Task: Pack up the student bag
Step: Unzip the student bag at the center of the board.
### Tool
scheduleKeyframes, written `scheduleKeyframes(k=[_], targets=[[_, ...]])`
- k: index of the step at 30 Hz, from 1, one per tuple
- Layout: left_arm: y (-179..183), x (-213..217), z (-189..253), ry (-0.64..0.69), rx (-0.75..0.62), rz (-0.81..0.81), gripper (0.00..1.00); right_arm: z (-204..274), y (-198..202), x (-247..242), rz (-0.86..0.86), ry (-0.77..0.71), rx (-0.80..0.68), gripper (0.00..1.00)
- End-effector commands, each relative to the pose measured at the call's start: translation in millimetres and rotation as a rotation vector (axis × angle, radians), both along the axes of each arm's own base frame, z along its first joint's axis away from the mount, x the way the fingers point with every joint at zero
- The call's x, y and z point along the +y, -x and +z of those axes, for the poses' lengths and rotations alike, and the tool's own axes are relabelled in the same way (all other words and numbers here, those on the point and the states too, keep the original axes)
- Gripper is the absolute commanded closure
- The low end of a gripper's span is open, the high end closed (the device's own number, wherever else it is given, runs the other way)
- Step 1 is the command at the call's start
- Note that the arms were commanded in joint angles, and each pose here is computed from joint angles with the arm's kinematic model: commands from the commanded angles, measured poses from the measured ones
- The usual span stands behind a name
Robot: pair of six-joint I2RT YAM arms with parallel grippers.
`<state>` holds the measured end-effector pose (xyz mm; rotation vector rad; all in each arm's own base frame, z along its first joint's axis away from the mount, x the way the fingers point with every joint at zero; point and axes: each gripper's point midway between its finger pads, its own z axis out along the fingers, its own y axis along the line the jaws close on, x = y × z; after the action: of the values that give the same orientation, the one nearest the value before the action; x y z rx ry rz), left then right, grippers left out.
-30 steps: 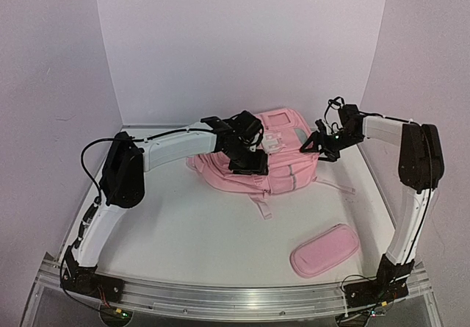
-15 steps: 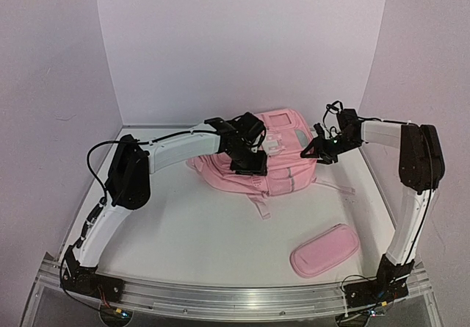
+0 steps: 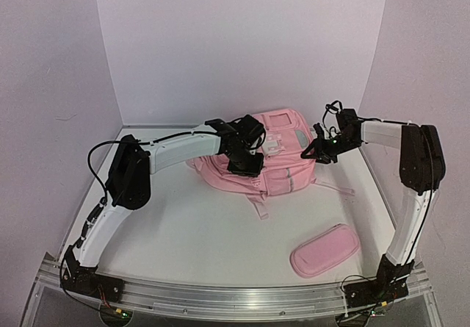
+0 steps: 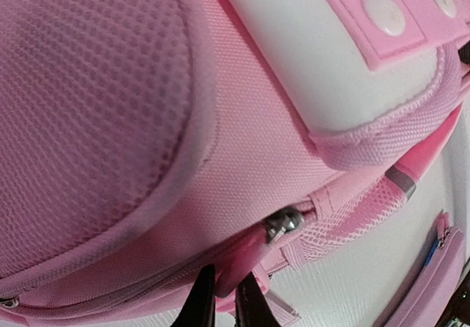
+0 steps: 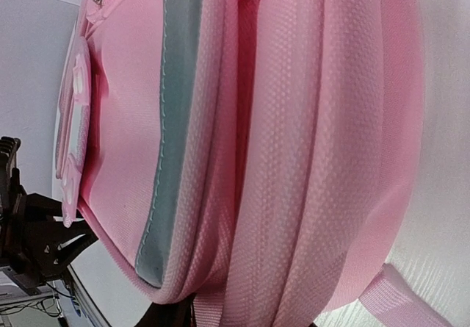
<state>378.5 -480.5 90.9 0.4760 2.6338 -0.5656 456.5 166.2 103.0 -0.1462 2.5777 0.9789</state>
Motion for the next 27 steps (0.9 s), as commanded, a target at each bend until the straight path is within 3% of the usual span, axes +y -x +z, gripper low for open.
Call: scheduleKeyframes(k=[1, 4, 15, 27], targets=[[-20, -9, 44, 0.106, -0.116, 0.029, 0.96, -3, 26, 18, 0.063, 0.005, 0.057, 0.9], [-17, -6, 48, 0.106, -0.122, 0.021, 1.0, -4, 24, 17, 0.059, 0.005, 0.059, 1.0], [2, 45, 57, 0.051, -0.105, 0.116, 1.0, -10, 13, -10, -0.009, 0.032, 0.063, 1.0], [-13, 188, 28, -0.061, -0.012, 0.425, 1.0, -15, -6, -68, -0.076, 0.136, 0.017, 1.0]])
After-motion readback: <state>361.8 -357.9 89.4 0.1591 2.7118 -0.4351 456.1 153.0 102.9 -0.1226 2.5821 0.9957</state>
